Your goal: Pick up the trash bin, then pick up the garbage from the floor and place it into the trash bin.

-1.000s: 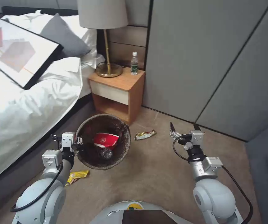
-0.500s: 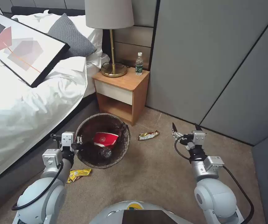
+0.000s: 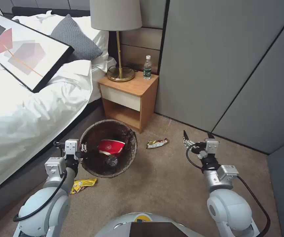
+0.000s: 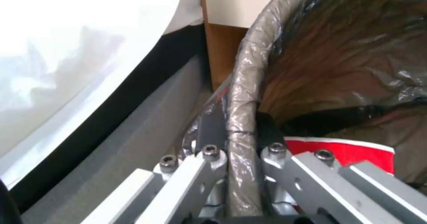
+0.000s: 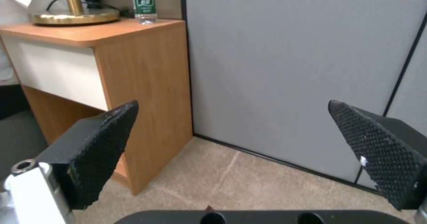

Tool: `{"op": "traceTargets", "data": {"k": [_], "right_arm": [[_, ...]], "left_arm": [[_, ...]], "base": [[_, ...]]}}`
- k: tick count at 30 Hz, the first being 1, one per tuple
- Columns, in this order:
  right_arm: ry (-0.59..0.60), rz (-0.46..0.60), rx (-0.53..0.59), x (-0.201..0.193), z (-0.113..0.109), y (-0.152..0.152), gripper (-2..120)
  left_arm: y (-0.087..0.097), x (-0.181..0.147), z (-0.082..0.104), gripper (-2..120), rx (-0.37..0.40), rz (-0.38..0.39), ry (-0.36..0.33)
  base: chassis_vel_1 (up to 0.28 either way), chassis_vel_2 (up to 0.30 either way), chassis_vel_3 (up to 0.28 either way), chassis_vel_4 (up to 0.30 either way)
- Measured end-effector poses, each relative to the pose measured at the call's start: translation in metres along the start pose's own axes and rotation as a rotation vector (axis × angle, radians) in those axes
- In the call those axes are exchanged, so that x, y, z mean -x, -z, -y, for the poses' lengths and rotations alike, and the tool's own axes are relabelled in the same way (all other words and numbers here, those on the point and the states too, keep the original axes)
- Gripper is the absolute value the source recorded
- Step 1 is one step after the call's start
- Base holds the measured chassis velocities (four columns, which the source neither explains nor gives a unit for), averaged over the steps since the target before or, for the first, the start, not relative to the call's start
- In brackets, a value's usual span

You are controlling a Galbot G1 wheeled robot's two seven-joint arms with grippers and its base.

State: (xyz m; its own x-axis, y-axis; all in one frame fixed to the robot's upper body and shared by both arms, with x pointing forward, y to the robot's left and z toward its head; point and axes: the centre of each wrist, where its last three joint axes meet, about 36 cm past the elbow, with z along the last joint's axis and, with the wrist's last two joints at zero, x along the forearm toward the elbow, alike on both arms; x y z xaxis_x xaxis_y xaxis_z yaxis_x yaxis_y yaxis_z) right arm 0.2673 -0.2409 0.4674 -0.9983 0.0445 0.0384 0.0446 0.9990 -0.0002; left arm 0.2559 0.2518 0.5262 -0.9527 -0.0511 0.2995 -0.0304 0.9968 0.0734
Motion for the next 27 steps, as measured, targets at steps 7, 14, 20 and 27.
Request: {"op": "traceTargets", "data": {"k": [7, 14, 20, 27], "right_arm": [[0.001, -0.001, 0.002, -0.0001, -0.001, -0.0001, 100], [0.004, -0.001, 0.005, -0.0003, -0.0022, -0.0003, 100], [0.005, -0.001, 0.005, -0.0005, -0.0024, -0.0004, 100], [0.014, -0.007, 0.009, -0.0018, -0.0038, -0.0017, 100]], "left_arm": [[-0.0001, 0.0007, 0.0, 3, -0.001, 0.001, 0.0], [-0.0001, 0.0007, -0.0002, 3, -0.001, 0.002, 0.001], [0.0, 0.0004, -0.0002, 3, -0.002, 0.004, 0.002], [0.0006, -0.0004, 0.0001, 3, -0.004, 0.006, 0.003]], "base": [[-0.058, 0.073, 0.073, -0.062], [-0.11, 0.105, 0.097, -0.105], [-0.089, 0.099, 0.081, -0.092], [-0.082, 0.08, 0.065, -0.079]]}}
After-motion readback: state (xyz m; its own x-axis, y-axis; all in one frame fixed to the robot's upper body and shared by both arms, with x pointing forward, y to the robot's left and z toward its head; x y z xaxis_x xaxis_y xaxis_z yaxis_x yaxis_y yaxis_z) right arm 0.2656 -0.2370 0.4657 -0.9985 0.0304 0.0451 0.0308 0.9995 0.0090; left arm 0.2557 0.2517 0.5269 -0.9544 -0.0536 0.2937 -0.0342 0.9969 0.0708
